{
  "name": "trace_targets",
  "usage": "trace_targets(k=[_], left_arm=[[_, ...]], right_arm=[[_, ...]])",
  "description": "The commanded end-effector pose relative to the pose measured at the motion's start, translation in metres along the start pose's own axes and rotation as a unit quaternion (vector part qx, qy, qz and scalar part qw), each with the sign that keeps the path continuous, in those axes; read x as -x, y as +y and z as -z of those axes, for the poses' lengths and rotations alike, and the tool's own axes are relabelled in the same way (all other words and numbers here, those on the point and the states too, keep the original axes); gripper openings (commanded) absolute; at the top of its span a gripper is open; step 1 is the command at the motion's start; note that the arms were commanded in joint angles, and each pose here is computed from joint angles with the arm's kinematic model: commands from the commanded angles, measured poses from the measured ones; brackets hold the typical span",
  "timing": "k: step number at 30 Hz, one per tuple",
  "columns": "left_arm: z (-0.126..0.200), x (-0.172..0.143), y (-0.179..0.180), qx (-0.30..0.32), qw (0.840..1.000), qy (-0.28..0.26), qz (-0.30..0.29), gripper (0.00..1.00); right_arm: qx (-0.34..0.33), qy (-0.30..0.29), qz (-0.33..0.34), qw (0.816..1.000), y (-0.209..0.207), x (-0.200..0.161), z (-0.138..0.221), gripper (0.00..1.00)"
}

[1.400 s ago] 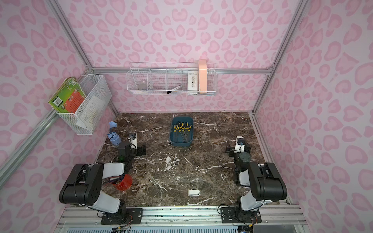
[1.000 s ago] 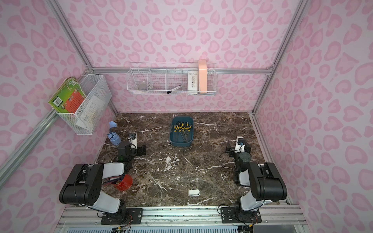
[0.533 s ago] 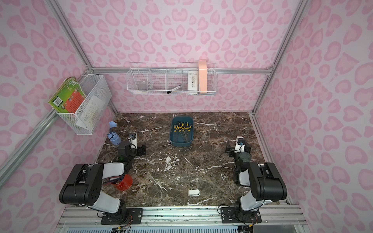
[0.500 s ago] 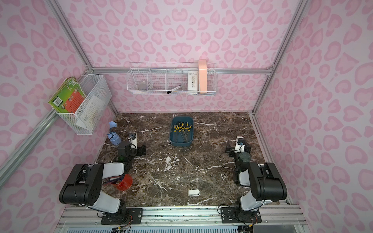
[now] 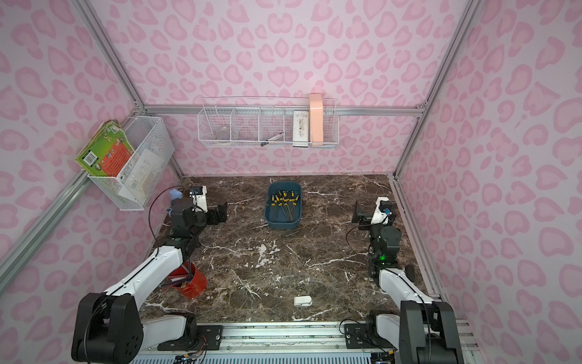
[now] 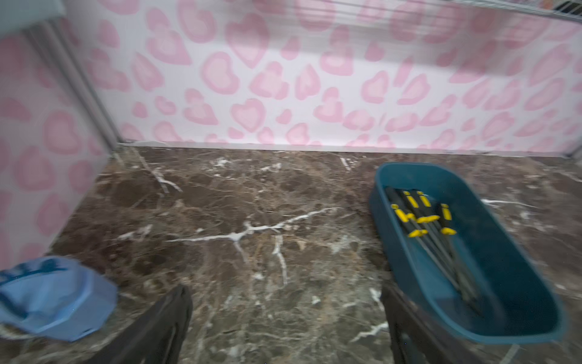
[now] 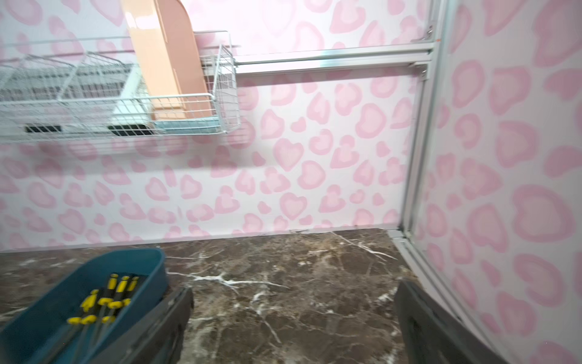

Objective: Take the file tool out of the storage box
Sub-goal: Move the storage box to the center of the board.

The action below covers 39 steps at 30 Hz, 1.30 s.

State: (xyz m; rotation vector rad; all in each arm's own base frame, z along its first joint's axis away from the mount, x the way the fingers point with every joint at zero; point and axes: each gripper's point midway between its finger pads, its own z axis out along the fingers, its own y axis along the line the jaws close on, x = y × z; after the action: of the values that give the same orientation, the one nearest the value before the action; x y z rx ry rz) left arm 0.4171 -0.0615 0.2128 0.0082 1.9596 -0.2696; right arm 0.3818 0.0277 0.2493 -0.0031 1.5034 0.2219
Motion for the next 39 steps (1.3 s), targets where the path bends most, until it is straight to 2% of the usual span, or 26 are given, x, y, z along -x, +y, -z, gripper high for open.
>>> trace_targets(k=[1, 4, 7, 9, 11, 15, 18, 21, 25, 30, 32, 33, 35, 37, 39], left_arm=[[-0.012, -0.024, -0.037, -0.059, 0.992, 0.094, 0.060, 0.98], [-0.026, -0.035, -0.068, -0.107, 0.983, 0.134, 0.071, 0.92], [-0.044, -0.051, -0.082, -0.100, 0.976, 0.175, 0.082, 0.87], [-0.059, -0.064, -0.092, -0.108, 0.968, 0.207, 0.095, 0.82], [-0.076, -0.076, -0.101, -0.118, 0.961, 0.227, 0.103, 0.81], [-0.101, -0.089, -0.103, -0.108, 0.960, 0.241, 0.091, 0.78], [-0.113, -0.101, -0.100, -0.099, 0.957, 0.259, 0.083, 0.71], [-0.121, -0.113, -0.101, -0.103, 0.954, 0.267, 0.091, 0.64], [-0.128, -0.117, -0.106, -0.115, 0.952, 0.268, 0.097, 0.63], [-0.131, -0.120, -0.105, -0.111, 0.950, 0.278, 0.088, 0.57], [-0.130, -0.117, -0.109, -0.124, 0.952, 0.267, 0.090, 0.51], [-0.129, -0.117, -0.109, -0.124, 0.952, 0.265, 0.092, 0.50], [-0.130, -0.123, -0.110, -0.120, 0.946, 0.285, 0.094, 0.47], [-0.132, -0.130, -0.111, -0.119, 0.941, 0.301, 0.093, 0.42], [-0.133, -0.131, -0.110, -0.119, 0.941, 0.303, 0.095, 0.31]], right_arm=[[0.101, 0.088, -0.100, 0.986, 0.040, -0.026, -0.014, 1.00], [0.121, 0.112, -0.089, 0.982, 0.066, -0.038, -0.029, 1.00], [0.126, 0.150, -0.071, 0.978, 0.090, -0.056, -0.045, 0.97], [0.131, 0.188, -0.067, 0.971, 0.106, -0.075, -0.059, 0.97], [0.135, 0.228, -0.057, 0.963, 0.124, -0.099, -0.072, 0.98], [0.153, 0.284, -0.053, 0.945, 0.144, -0.138, -0.098, 0.93], [0.170, 0.323, -0.065, 0.929, 0.155, -0.157, -0.112, 0.80], [0.172, 0.353, -0.065, 0.917, 0.163, -0.174, -0.117, 0.79], [0.188, 0.393, -0.056, 0.898, 0.181, -0.195, -0.120, 0.75], [0.172, 0.424, -0.039, 0.888, 0.192, -0.210, -0.130, 0.74], [0.173, 0.433, -0.040, 0.884, 0.195, -0.216, -0.130, 0.68], [0.176, 0.435, -0.041, 0.882, 0.198, -0.217, -0.130, 0.60], [0.177, 0.439, -0.039, 0.880, 0.201, -0.219, -0.129, 0.51], [0.175, 0.442, -0.034, 0.879, 0.204, -0.219, -0.126, 0.47], [0.173, 0.444, -0.027, 0.879, 0.206, -0.218, -0.123, 0.42]])
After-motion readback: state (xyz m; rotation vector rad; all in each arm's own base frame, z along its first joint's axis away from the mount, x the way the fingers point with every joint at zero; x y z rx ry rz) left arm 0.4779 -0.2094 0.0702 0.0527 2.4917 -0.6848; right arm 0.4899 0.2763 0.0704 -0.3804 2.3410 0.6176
